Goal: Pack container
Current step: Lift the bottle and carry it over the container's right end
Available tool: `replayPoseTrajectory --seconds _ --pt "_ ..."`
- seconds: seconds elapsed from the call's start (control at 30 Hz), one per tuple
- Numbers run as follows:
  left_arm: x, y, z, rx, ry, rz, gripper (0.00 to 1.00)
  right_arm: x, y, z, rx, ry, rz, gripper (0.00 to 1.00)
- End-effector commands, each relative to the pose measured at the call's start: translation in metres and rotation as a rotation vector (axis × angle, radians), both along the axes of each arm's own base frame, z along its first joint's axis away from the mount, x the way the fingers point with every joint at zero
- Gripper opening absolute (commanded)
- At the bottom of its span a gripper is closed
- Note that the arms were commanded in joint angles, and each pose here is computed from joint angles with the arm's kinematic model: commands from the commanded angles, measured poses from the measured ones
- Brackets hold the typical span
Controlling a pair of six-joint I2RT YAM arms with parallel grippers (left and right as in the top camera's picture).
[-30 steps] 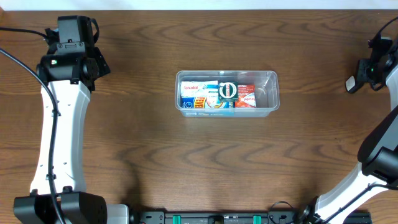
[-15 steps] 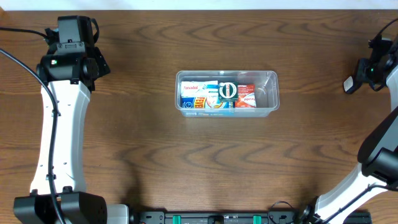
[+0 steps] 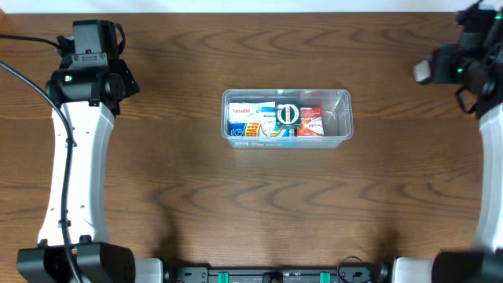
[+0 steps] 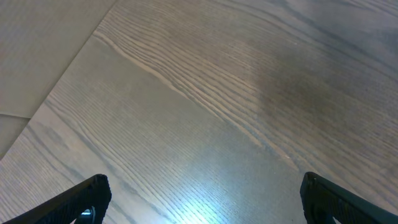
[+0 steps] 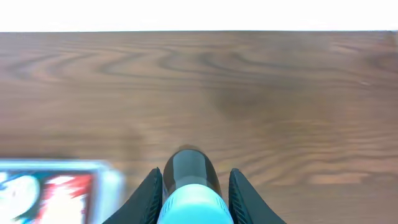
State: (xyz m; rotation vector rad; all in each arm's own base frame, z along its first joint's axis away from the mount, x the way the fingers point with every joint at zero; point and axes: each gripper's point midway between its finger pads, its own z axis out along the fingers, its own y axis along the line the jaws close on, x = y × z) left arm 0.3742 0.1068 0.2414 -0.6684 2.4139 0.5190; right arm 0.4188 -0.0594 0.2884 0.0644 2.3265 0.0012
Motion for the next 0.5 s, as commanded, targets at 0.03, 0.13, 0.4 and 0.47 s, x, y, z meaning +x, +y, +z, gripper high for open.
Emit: replayPoseTrajectory --seconds 0.03,0.13,0.4,0.47 --pt "-0.001 0.005 0.006 0.021 -0.008 0.014 0.98 -0.017 0.051 0.013 0.091 0.009 0.036 0.07" --pt "-0.001 0.005 0.006 0.021 -0.008 0.014 0.98 -0.026 0.073 0.003 0.124 0.067 0.048 0.06" --pt "-0.001 0.005 0.006 0.021 -0.008 0.014 0.98 -0.031 0.131 -0.031 0.152 0.163 0.15 0.07" --pt "-0.001 0.005 0.006 0.021 -0.008 0.014 0.98 -0.029 0.144 -0.039 0.163 0.174 0.164 0.07"
